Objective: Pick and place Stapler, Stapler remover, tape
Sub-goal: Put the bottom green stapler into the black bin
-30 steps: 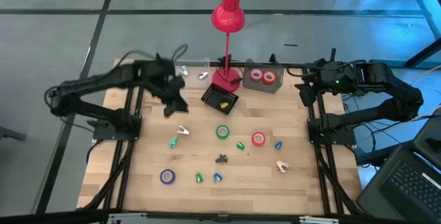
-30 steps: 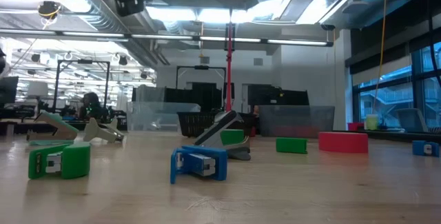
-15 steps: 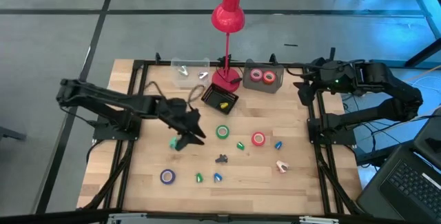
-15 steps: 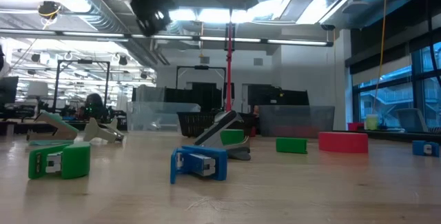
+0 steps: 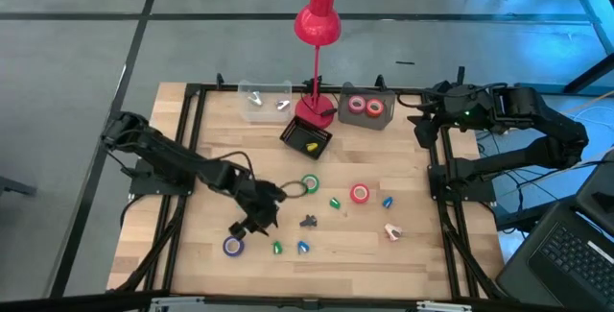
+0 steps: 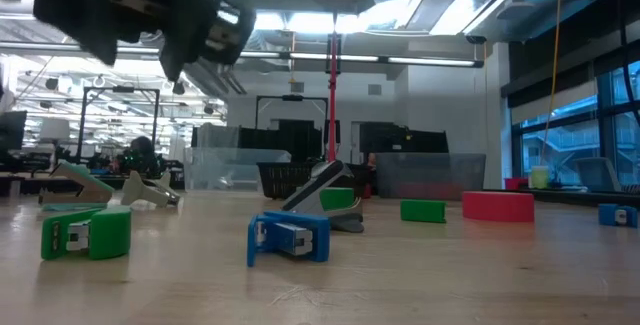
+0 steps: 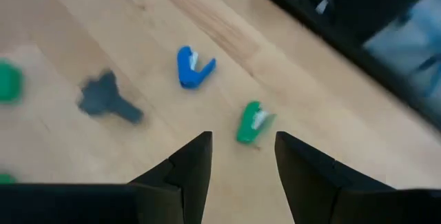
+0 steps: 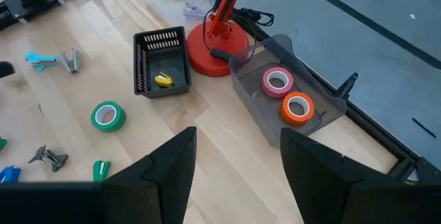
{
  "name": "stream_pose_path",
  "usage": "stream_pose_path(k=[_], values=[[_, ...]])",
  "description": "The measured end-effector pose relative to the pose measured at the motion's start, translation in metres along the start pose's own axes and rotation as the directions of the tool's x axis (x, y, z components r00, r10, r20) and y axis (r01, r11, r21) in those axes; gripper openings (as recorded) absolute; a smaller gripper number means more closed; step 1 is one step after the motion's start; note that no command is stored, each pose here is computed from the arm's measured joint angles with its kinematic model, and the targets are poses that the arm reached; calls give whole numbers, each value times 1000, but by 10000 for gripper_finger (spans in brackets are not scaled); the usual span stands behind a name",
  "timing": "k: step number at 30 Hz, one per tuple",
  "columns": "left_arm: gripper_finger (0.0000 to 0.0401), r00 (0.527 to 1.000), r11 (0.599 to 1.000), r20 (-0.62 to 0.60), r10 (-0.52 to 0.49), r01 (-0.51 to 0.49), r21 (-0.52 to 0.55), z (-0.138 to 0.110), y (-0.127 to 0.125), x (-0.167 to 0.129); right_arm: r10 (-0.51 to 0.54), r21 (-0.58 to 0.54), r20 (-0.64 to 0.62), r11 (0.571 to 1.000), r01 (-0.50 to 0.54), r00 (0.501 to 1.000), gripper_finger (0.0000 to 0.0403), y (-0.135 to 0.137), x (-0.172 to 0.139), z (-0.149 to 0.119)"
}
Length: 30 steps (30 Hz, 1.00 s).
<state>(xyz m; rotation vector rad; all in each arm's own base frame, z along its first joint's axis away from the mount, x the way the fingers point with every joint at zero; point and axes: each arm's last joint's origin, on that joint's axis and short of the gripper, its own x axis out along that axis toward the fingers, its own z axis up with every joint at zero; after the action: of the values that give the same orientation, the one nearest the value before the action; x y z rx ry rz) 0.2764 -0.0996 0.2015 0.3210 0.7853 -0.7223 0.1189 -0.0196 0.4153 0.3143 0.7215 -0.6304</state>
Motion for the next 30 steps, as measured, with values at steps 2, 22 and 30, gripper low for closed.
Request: stream_pose_path(k=[2,22,30], values=[[157,999,993,-24,24,-21,113,1,-5,5,0,0,0,1000,0,1000,210,0,0,0],[157,993,956,-104,-61,88,278,-19,-6,70,18,6,-1,1000,-18,1000,210,1,0,0],[157,992,949,-93,-85,109,297,-24,-1,78,21,5,-2,1000,-21,1000,210,1,0,0]])
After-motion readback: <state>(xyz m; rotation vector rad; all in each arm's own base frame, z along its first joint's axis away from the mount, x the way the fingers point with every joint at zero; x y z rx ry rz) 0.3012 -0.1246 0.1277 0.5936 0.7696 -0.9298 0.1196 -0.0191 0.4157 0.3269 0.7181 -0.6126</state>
